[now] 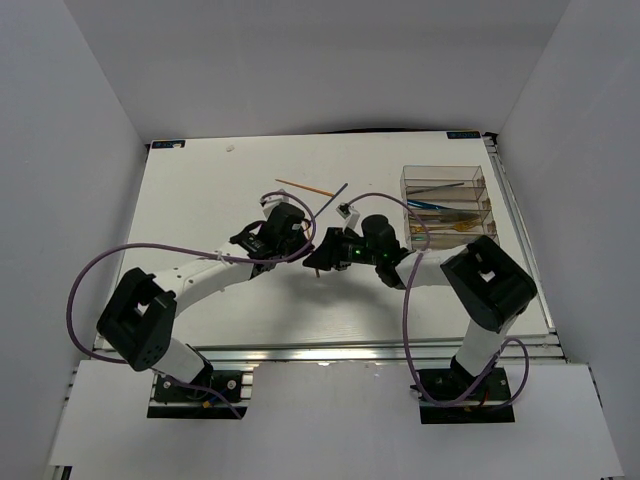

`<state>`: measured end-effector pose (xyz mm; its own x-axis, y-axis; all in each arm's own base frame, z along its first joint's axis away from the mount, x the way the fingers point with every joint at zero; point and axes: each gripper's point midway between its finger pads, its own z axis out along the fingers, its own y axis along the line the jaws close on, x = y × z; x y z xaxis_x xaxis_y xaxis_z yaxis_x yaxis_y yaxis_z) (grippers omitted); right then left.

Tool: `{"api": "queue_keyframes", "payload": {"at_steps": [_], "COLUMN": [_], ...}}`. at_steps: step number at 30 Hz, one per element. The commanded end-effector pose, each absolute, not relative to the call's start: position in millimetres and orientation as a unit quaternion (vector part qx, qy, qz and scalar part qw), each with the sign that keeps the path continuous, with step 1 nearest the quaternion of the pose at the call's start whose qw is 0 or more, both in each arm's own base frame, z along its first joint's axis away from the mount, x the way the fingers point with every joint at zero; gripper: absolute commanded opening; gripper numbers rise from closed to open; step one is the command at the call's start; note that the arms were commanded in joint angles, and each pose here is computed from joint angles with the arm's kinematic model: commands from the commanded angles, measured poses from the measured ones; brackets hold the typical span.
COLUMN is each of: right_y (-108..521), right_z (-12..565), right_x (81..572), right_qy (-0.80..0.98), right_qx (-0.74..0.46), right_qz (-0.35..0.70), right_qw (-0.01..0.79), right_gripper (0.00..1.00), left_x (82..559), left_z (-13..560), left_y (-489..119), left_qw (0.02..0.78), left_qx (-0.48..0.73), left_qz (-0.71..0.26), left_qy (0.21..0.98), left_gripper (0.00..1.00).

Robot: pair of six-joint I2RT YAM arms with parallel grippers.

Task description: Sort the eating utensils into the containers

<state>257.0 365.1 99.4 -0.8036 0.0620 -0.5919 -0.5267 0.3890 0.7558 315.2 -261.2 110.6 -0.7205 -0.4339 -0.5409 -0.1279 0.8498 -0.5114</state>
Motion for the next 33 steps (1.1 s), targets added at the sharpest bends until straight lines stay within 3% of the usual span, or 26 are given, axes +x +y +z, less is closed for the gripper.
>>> {"api": "queue_keyframes", "payload": {"at_steps": [1,3,5,7,8,10,12,16,19,20,26,28,33], "right_y": [376.6,378.7,379.0,377.8,377.2,374.3,364.6,305.9,249.2,222.1,116.6,96.6,76.1], "right_z": [110.7,108.6,112.6,114.7,119.1,120.7,114.1,109.9,98.8,104.0,129.7,151.8,132.8], "right_x": [275.9,277.9,279.4,278.2,279.2,280.4,289.8,340.7,369.0,385.8,444.7,470.2,509.4], "right_qy": [0.774,0.775,0.771,0.767,0.765,0.766,0.787,0.831,0.852,0.843,0.758,0.725,0.688], "right_qx": [-0.154,-0.152,-0.151,-0.151,-0.151,-0.148,-0.123,0.037,0.177,0.236,0.473,0.516,0.594], "right_qz": [0.532,0.532,0.535,0.538,0.538,0.535,0.512,0.446,0.369,0.324,0.193,0.187,0.176], "right_qw": [0.307,0.303,0.310,0.315,0.322,0.325,0.321,0.331,0.325,0.359,0.405,0.417,0.378], "right_gripper": [0.54,0.47,0.31,0.00,0.00,0.00,0.00,0.00,0.00,0.00,0.00,0.00,0.00], "left_x": [312.4,312.7,312.3,315.1,313.8,318.6,321.3,318.5,302.9,289.8,253.0,243.0,233.1], "left_z": [138.0,143.8,146.6,149.7,148.1,150.9,165.0,260.9,308.7,329.1,302.0,288.4,273.9], "left_y": [-270.0,-269.9,-269.9,-268.4,-266.0,-256.4,-239.6,-162.2,-121.0,-100.6,-59.4,-50.8,-50.1], "left_qw": [0.353,0.357,0.358,0.363,0.360,0.373,0.385,0.472,0.525,0.549,0.563,0.557,0.546], "left_qx": [-0.153,-0.154,-0.151,-0.151,-0.149,-0.154,-0.167,-0.217,-0.232,-0.245,-0.242,-0.257,-0.255], "left_qz": [-0.270,-0.274,-0.273,-0.267,-0.258,-0.230,-0.187,-0.052,-0.020,-0.020,0.002,0.002,-0.015], "left_qy": [0.883,0.880,0.880,0.880,0.884,0.885,0.888,0.853,0.819,0.799,0.791,0.790,0.798], "left_gripper": [0.00,0.00,0.00,0.00,0.06,0.45,0.98,0.98,0.98,0.98,0.98,0.98,0.98]}}
